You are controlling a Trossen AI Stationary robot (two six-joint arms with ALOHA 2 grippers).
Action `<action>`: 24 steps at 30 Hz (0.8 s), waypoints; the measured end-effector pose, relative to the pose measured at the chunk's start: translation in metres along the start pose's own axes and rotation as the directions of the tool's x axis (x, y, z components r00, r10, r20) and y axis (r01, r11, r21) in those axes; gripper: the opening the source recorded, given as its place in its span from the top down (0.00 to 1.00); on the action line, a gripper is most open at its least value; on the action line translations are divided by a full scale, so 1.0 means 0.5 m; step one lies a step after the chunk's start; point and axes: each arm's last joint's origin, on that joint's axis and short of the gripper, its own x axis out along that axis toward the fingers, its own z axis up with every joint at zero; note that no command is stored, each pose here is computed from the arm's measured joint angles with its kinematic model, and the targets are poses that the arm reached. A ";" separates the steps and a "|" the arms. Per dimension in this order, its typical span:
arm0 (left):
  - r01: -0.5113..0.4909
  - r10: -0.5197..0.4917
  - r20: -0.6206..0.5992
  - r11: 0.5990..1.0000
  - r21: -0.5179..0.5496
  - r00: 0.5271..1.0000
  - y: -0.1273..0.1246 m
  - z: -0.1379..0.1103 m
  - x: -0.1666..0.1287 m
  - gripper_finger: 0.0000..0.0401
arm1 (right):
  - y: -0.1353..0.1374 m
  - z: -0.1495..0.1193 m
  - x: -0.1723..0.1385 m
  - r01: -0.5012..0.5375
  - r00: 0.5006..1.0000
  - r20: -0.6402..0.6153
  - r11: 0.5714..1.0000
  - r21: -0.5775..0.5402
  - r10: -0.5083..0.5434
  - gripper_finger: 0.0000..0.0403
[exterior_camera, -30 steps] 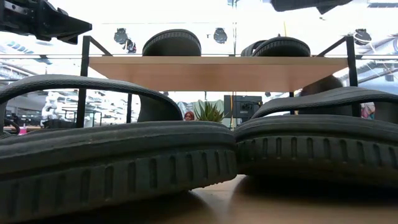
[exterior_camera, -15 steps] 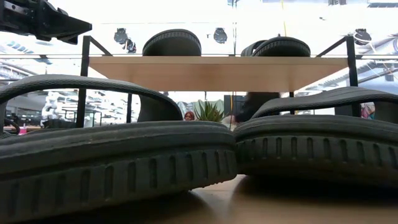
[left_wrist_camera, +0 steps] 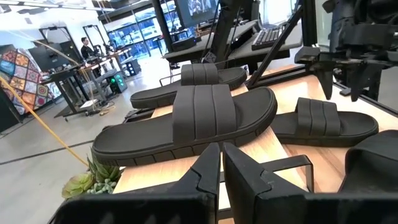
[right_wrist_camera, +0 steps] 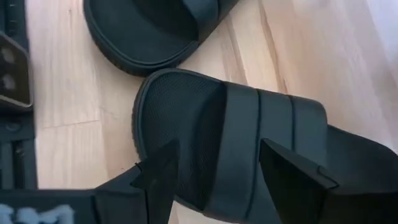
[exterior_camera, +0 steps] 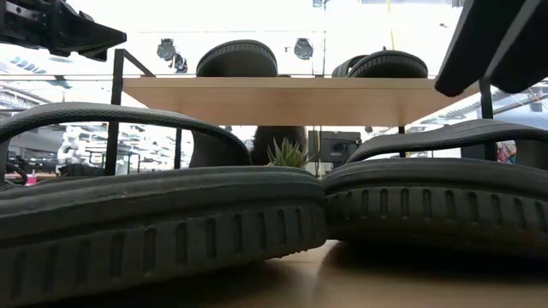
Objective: Pick and place slides into the shelf
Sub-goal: Put the black slide under the shelf
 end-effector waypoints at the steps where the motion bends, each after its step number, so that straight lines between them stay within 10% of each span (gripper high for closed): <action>1: 0.000 0.000 0.000 1.000 0.000 1.000 0.000 0.000 0.000 0.94 | 0.004 0.000 0.005 0.005 1.000 -0.001 1.000 0.005 -0.005 0.47; 24: 0.005 -0.005 0.006 1.000 0.015 1.000 0.000 0.001 0.000 0.94 | -0.027 -0.024 0.066 0.194 0.959 -0.213 0.981 0.024 -0.185 0.50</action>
